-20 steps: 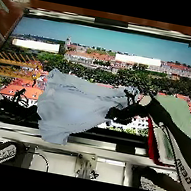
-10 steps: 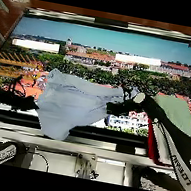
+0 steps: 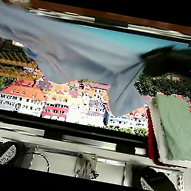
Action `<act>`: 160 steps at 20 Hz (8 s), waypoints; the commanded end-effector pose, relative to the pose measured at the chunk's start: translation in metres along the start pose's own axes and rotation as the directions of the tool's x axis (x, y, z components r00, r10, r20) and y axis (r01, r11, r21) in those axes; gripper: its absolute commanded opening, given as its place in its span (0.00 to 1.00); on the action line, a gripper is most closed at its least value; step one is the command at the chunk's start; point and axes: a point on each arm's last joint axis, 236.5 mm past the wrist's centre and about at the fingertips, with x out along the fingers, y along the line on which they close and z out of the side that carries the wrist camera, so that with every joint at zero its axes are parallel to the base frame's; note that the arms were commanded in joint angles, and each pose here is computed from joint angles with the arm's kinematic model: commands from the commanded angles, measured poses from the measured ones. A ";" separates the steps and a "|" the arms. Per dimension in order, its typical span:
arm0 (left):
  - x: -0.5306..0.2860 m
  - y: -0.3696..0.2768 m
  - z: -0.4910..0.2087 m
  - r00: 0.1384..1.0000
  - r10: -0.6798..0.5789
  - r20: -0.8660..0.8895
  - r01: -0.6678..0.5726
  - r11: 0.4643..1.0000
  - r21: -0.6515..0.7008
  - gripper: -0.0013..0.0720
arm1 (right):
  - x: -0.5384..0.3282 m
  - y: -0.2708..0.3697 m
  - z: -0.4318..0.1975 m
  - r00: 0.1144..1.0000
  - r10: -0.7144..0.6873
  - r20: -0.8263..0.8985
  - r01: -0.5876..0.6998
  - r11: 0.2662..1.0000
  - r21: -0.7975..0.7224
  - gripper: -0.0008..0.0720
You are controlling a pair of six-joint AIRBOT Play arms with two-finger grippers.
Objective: Fold the shirts.
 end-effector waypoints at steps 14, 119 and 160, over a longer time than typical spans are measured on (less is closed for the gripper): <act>-0.057 -0.012 -0.005 0.989 0.130 -0.071 -0.121 0.985 0.124 0.06 | -0.075 0.033 -0.030 0.975 0.073 -0.209 -0.041 0.987 0.157 0.11; -0.102 -0.041 0.117 0.913 0.111 0.393 -0.179 0.974 0.140 0.06 | -0.160 -0.048 0.082 0.807 -0.283 0.518 0.277 0.957 0.090 0.11; 0.236 0.195 -0.397 0.733 -0.021 -0.680 -0.277 0.904 -0.326 0.06 | 0.278 -0.272 -0.215 0.940 -0.298 -0.167 0.341 0.846 0.409 0.11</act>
